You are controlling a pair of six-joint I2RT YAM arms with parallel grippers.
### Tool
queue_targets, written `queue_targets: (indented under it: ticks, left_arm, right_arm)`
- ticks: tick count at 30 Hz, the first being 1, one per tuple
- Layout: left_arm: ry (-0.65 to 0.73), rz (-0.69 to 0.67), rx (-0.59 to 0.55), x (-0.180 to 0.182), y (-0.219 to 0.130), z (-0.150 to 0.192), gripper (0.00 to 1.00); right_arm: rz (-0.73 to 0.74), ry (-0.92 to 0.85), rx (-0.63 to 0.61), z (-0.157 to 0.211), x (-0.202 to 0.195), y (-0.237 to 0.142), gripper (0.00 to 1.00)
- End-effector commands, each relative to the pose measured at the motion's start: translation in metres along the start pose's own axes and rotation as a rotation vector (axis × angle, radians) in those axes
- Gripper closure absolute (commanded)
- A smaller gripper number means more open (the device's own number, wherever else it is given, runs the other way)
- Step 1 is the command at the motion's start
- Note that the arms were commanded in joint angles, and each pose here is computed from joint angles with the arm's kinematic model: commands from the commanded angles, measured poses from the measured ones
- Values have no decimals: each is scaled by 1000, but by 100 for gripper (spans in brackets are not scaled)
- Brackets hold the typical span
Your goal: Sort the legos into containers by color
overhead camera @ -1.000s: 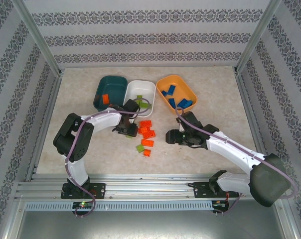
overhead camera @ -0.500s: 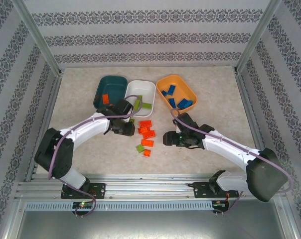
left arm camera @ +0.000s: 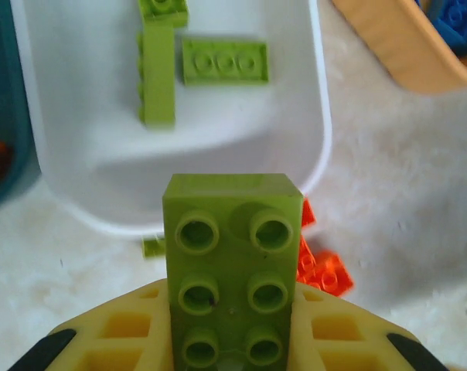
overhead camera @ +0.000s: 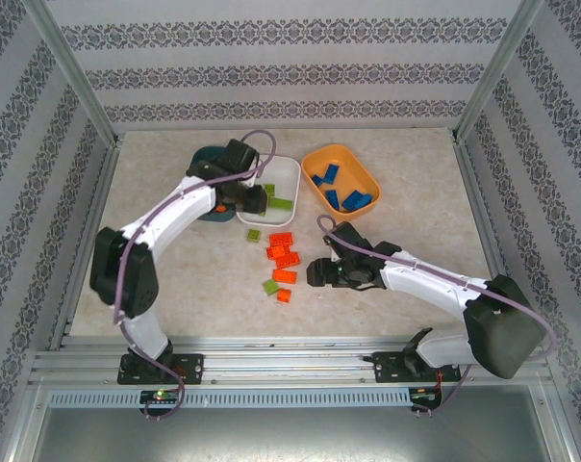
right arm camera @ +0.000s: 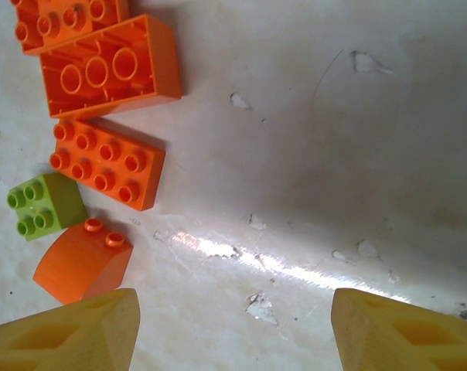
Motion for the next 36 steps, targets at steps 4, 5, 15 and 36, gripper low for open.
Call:
queue_targets:
  ticks: [4, 5, 15, 36]
  left_arm:
    - [63, -104, 64, 14, 35, -28, 76]
    - [65, -106, 72, 13, 40, -32, 76]
    - [49, -94, 113, 9, 64, -40, 65]
    - [-57, -21, -10, 40, -11, 52, 30]
  right_arm:
    - [12, 4, -14, 1, 4, -5, 33]
    - [16, 9, -15, 2, 3, -6, 33]
    - [21, 15, -13, 5, 2, -6, 33]
    - [-12, -14, -5, 3, 18, 5, 32]
Point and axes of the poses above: each hand's point on the last joint's axis, 136 mm out from that joint toward the fingers, its own y axis out along the fingers, its own x axis along the line the jaws close on, z = x × y, the point moved 1 cm from there along -y, back along the fingers, and after that the axes turned 12 degrees about -y, right-handed, at the moved point
